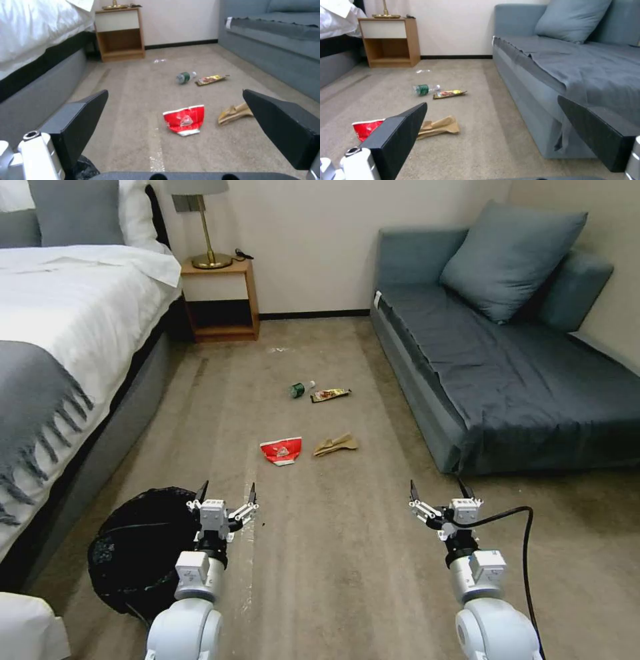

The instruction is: Pick up the trash bin, then pick up the garbage on the floor and place it into the trash bin.

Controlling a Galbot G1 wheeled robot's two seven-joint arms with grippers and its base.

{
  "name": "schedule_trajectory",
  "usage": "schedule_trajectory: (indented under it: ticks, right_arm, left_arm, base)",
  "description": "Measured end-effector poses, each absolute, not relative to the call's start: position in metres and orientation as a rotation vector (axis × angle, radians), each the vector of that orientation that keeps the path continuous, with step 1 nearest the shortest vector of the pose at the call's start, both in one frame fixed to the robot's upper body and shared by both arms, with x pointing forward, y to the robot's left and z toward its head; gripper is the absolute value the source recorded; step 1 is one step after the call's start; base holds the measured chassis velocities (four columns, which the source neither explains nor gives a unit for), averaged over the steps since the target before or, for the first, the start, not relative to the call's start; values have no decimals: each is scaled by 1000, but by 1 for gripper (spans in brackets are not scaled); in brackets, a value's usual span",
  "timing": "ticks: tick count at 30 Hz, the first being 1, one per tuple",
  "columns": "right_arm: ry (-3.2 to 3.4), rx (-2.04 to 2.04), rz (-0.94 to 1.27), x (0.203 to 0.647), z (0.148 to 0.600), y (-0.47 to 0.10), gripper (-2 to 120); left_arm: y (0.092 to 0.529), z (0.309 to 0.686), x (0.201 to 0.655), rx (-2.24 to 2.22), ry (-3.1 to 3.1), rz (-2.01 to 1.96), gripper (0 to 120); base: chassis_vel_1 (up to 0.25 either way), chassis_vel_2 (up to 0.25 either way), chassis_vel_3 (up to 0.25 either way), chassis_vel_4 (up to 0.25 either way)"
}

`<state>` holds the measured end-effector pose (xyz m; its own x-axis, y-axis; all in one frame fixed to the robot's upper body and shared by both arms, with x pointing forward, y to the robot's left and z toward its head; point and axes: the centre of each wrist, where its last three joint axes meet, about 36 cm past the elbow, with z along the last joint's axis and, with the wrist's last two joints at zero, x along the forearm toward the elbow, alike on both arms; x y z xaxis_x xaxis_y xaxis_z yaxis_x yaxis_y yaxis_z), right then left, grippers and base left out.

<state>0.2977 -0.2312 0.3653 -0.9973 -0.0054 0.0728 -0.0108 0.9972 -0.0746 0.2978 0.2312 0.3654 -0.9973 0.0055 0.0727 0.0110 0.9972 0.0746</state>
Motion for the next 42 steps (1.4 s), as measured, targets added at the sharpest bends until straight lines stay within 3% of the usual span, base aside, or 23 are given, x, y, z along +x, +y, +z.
schedule_trajectory:
  ticks: [19,24,31,37,42]
  right_arm:
    - [-3067,12,115,298,365,-231,100]
    - [-3063,27,112,291,366,-227,100]
    - [-3061,200,60,233,393,-186,100]
    - [-3062,313,17,195,421,-163,100]
    - [-3053,317,40,195,416,-165,100]
  left_arm:
    - [231,366,298,-13,-3067,-115,100]
    - [240,380,284,80,-3101,-95,100]
    - [263,450,231,473,-3226,36,100]
    - [273,460,227,510,-3245,49,98]
    - [275,457,228,507,-3238,38,97]
  base:
    - [0,0,0,0]
    - [0,0,0,0]
    - [0,0,0,0]
    - [0,0,0,0]
    - [0,0,0,0]
